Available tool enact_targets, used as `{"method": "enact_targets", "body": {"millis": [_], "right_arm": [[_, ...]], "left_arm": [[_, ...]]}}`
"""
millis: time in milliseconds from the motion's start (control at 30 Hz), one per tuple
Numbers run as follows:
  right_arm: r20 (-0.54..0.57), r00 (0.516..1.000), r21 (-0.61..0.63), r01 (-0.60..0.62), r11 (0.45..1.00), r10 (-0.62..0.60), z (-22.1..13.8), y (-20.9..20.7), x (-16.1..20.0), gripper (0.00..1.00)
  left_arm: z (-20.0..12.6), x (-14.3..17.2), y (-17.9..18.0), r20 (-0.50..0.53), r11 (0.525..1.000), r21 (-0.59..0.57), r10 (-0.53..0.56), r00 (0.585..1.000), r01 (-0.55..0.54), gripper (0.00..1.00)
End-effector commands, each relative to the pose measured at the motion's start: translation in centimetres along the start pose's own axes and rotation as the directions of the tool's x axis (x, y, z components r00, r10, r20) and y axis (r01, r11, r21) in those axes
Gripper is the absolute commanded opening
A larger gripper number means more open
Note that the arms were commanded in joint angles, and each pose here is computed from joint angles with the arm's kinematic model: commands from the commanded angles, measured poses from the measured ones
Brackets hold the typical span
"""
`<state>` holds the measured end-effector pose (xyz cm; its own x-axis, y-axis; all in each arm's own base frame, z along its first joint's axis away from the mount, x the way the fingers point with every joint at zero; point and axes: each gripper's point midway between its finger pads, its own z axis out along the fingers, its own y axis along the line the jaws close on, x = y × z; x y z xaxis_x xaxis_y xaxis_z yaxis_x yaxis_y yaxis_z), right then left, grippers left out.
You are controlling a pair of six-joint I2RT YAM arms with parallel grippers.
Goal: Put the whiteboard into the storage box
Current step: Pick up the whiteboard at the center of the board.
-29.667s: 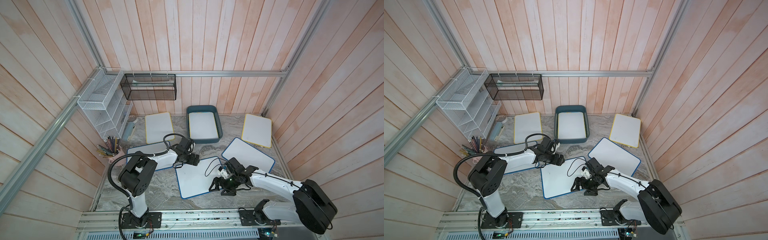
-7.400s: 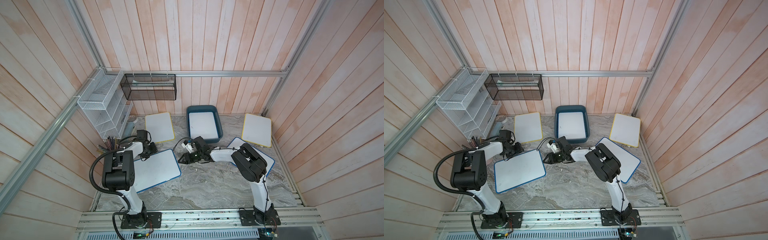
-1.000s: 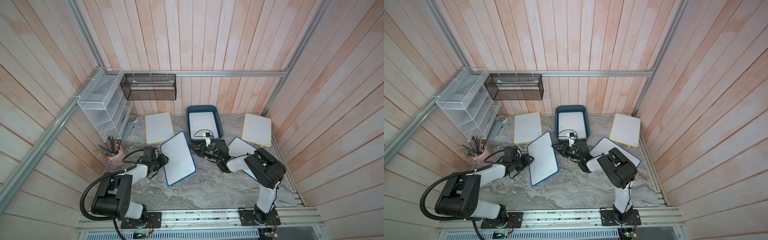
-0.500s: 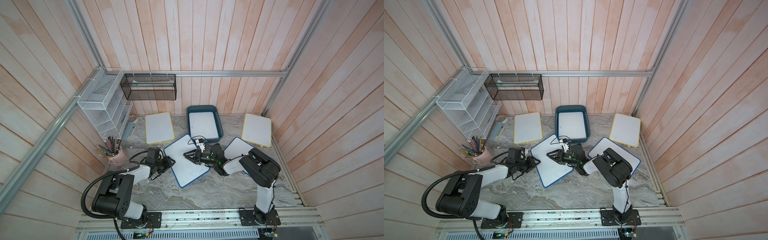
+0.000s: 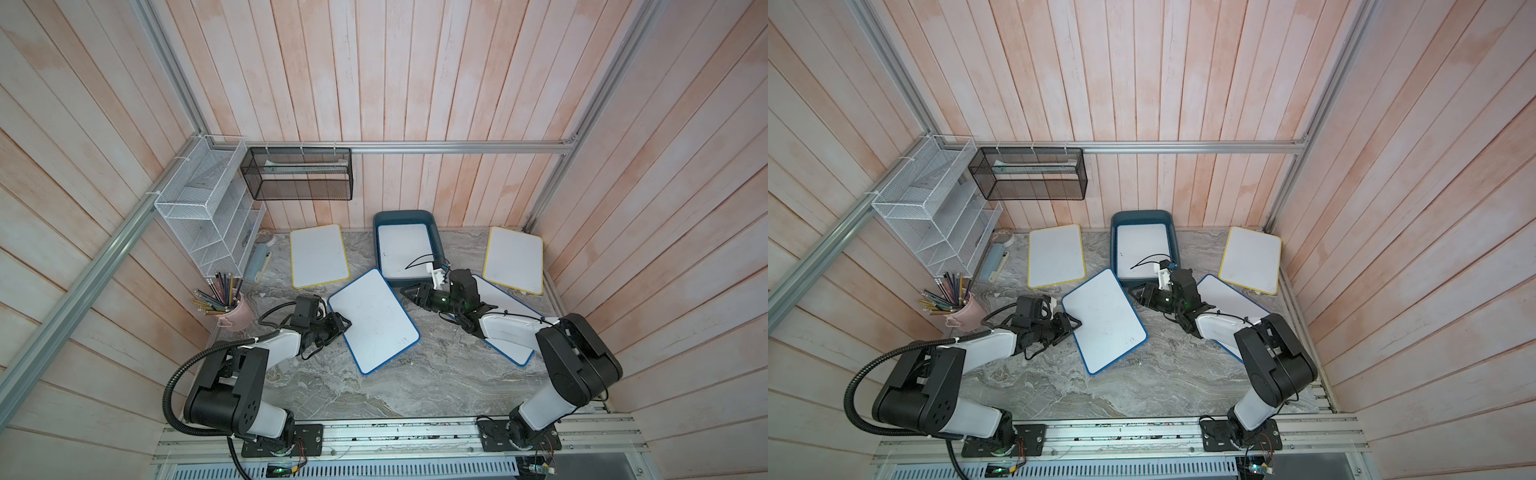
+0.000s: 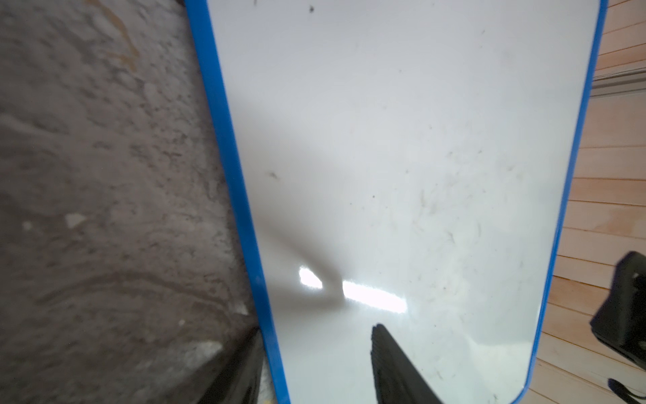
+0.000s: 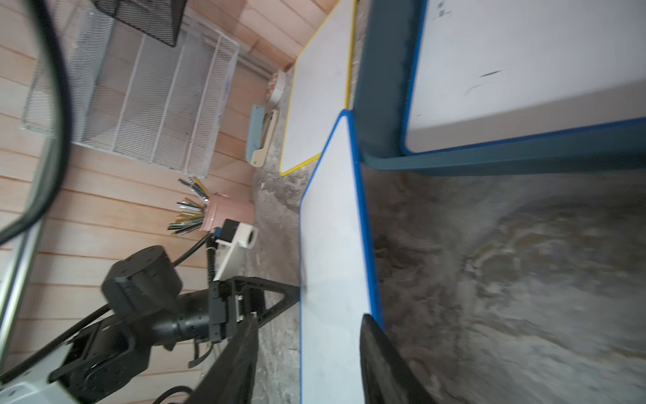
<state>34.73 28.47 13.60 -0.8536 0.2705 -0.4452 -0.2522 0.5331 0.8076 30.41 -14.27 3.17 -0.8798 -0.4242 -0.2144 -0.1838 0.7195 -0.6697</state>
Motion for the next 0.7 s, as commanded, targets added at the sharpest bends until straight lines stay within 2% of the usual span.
{"method": "enact_targets", "body": {"millis": [0, 100, 233, 400, 500, 667], "right_arm": [[-0.135, 0.990, 0.171, 0.052, 0.984, -0.029, 0.5, -4.1, 2.6, 0.49], [-0.223, 0.975, 0.111, 0.050, 0.993, -0.024, 2.5, -3.3, 4.4, 0.49], [-0.284, 0.956, 0.041, 0.091, 0.995, -0.076, 5.0, -1.0, 5.8, 0.48], [-0.303, 0.951, -0.021, 0.053, 0.998, -0.057, 6.1, 0.1, 6.7, 0.45], [-0.308, 0.950, -0.057, 0.036, 0.998, -0.052, 6.1, 0.6, 6.9, 0.39], [-0.307, 0.951, -0.095, 0.010, 0.995, -0.039, 6.1, 1.2, 7.0, 0.18]], "left_arm": [[0.7, 4.1, 4.5, -0.130, 0.985, -0.154, -0.099, 0.987, 0.079, 0.53], [0.6, 4.2, 4.7, -0.134, 0.984, -0.166, -0.094, 0.987, 0.071, 0.53], [0.0, 3.9, 5.0, -0.120, 0.979, -0.198, -0.079, 0.990, 0.054, 0.53], [-0.7, 3.4, 5.1, -0.089, 0.978, -0.200, -0.081, 0.993, 0.062, 0.53], [-0.8, 3.3, 5.4, -0.086, 0.976, -0.207, -0.084, 0.993, 0.064, 0.53], [-0.8, 3.1, 5.5, -0.086, 0.977, -0.203, -0.083, 0.993, 0.065, 0.53]]}}
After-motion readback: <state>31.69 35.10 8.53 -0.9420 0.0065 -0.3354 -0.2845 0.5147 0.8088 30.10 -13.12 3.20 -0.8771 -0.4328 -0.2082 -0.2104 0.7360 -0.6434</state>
